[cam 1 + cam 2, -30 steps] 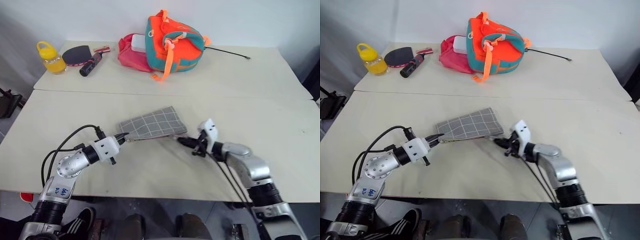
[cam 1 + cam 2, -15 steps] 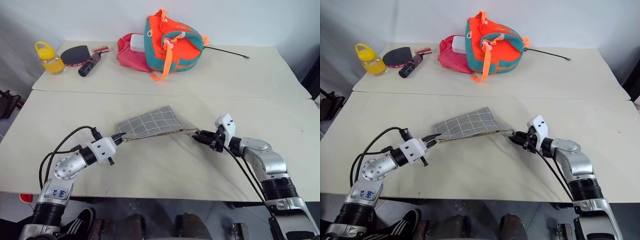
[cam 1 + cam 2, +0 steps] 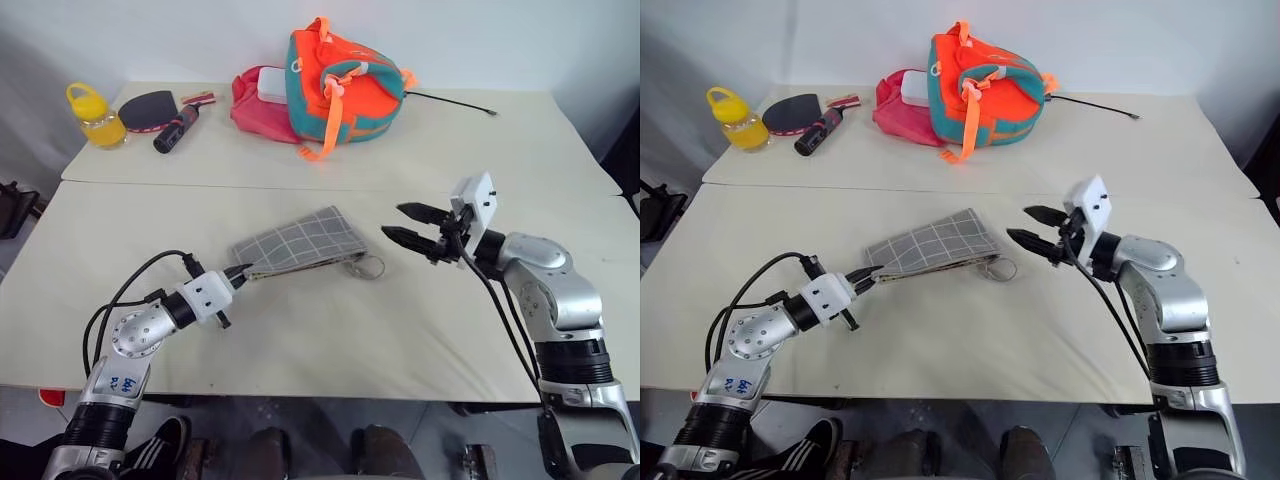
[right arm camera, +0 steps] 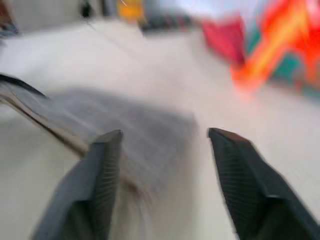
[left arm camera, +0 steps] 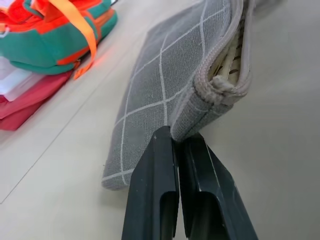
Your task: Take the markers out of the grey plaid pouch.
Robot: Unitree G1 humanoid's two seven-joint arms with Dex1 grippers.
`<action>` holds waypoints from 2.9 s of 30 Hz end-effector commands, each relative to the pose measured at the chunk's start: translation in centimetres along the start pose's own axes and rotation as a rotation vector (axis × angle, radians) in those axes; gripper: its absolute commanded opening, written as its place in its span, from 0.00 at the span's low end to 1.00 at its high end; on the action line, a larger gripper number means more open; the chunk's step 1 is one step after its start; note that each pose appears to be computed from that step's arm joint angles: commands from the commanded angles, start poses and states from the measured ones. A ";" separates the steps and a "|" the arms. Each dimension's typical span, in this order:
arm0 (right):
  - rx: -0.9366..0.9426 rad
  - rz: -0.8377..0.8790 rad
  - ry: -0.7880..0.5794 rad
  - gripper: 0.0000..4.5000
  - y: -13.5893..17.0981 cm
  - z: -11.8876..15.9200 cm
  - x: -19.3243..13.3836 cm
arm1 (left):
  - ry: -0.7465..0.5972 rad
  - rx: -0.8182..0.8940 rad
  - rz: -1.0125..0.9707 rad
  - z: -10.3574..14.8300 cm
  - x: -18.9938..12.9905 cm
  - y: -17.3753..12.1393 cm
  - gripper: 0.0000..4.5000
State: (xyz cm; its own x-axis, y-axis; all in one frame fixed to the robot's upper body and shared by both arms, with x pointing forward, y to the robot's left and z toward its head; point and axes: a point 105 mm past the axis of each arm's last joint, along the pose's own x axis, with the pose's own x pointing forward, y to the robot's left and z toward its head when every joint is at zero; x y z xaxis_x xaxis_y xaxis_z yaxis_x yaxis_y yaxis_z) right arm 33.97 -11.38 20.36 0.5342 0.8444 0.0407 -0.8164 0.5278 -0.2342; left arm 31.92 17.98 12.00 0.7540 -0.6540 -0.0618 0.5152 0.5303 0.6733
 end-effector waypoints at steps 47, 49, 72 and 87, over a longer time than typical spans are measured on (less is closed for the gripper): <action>-0.759 -0.049 0.138 0.19 3.2 -4.9 5.0 | -0.154 0.004 -0.065 5.1 2.8 -1.0 0.00; -0.771 -0.044 0.141 0.34 3.2 -4.8 5.0 | -0.156 -0.006 -0.061 5.1 2.9 -0.9 0.00; -0.777 -0.063 0.151 0.57 2.8 -4.0 4.7 | -0.148 -0.033 -0.068 4.7 3.2 -1.3 0.00; -0.665 0.212 0.371 0.57 3.1 -0.9 4.0 | -0.208 -0.358 -0.297 7.8 3.8 -3.4 0.00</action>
State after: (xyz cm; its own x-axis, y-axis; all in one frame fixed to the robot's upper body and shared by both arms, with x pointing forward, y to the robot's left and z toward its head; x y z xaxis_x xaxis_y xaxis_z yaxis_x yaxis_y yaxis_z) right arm 34.54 -6.22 17.25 0.5456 0.7552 -0.3633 -0.6585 0.1181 -0.7433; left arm 30.80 10.60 13.58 0.5449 -0.8347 -0.0802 0.7841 0.4732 0.4016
